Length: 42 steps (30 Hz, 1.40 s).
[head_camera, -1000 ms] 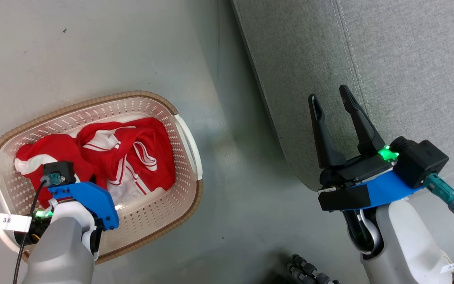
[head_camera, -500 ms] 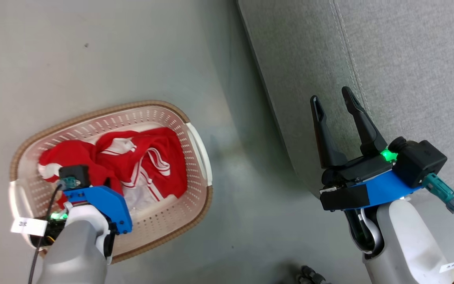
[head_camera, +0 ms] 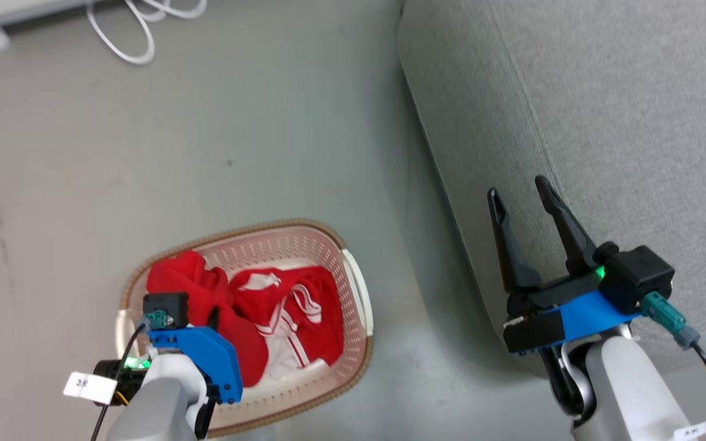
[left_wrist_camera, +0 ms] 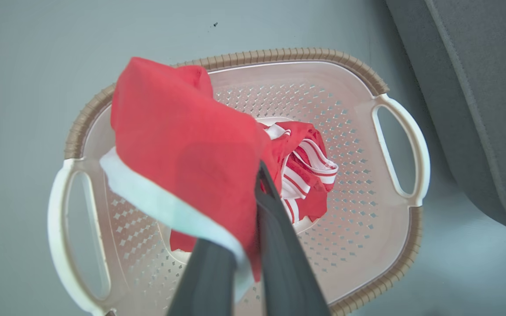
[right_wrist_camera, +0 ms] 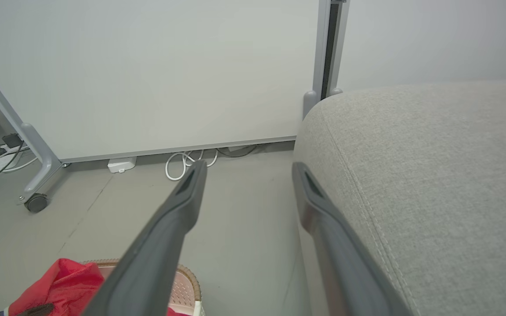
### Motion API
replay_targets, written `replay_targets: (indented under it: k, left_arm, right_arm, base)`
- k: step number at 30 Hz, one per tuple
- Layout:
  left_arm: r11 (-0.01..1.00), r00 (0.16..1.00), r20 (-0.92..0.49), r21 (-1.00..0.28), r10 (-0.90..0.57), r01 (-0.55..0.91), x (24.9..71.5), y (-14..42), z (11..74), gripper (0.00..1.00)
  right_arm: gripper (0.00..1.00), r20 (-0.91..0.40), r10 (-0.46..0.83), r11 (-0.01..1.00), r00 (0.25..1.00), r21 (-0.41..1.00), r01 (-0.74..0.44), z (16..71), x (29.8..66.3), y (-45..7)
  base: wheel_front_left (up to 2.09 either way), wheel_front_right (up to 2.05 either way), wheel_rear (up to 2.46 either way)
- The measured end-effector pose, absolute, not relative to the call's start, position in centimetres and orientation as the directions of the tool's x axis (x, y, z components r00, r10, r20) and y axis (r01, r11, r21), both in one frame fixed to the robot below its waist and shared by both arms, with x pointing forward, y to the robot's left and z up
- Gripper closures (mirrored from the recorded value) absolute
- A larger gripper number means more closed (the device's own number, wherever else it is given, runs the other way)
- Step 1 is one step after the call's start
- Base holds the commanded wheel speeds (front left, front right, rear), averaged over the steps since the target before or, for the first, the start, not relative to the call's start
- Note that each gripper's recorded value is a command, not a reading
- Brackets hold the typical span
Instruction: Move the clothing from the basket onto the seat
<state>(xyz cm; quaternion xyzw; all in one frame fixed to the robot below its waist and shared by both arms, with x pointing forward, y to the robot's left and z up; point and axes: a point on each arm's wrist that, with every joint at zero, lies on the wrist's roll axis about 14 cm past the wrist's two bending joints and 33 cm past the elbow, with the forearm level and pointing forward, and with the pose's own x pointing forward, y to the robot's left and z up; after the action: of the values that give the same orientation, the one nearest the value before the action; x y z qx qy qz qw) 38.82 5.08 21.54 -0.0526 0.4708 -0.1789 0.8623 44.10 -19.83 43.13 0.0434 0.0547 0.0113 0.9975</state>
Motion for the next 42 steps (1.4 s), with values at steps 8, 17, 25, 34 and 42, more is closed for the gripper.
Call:
replay_targets:
  k: [8,17,25,34,42]
  left_arm:
    - [0.921,0.63,-0.674,-0.247,-0.387,0.301,39.3,5.2,27.6,1.0]
    - [0.862,0.717,-0.478,-0.272,-0.507,0.428,40.1,1.7,35.3,1.0]
    - [0.806,0.742,-0.316,-0.226,-0.592,0.547,41.9,-1.2,41.3,1.0]
    - [0.713,0.695,-0.162,-0.134,-0.701,0.688,43.6,-5.4,48.0,1.0]
    - [0.649,0.643,-0.096,-0.066,-0.76,0.758,43.8,-7.8,52.0,1.0]
  right_arm:
    - [0.0,-0.059,0.05,0.994,0.997,0.102,-0.044,45.7,41.9,-18.6]
    - [0.0,0.003,0.085,0.991,0.996,0.107,-0.084,48.1,40.3,-17.2]
    - [0.0,0.036,0.111,0.988,0.993,0.105,-0.114,49.3,40.0,-16.3]
    - [0.0,0.032,0.132,0.985,0.991,0.106,-0.135,49.2,39.8,-15.6]
    - [0.0,0.025,0.157,0.982,0.987,0.104,-0.158,49.1,39.8,-14.8]
  base:
    - [0.0,0.0,0.0]
    - [0.0,0.0,0.0]
    - [0.0,0.0,0.0]
    - [0.0,0.0,0.0]
    - [0.0,0.0,0.0]
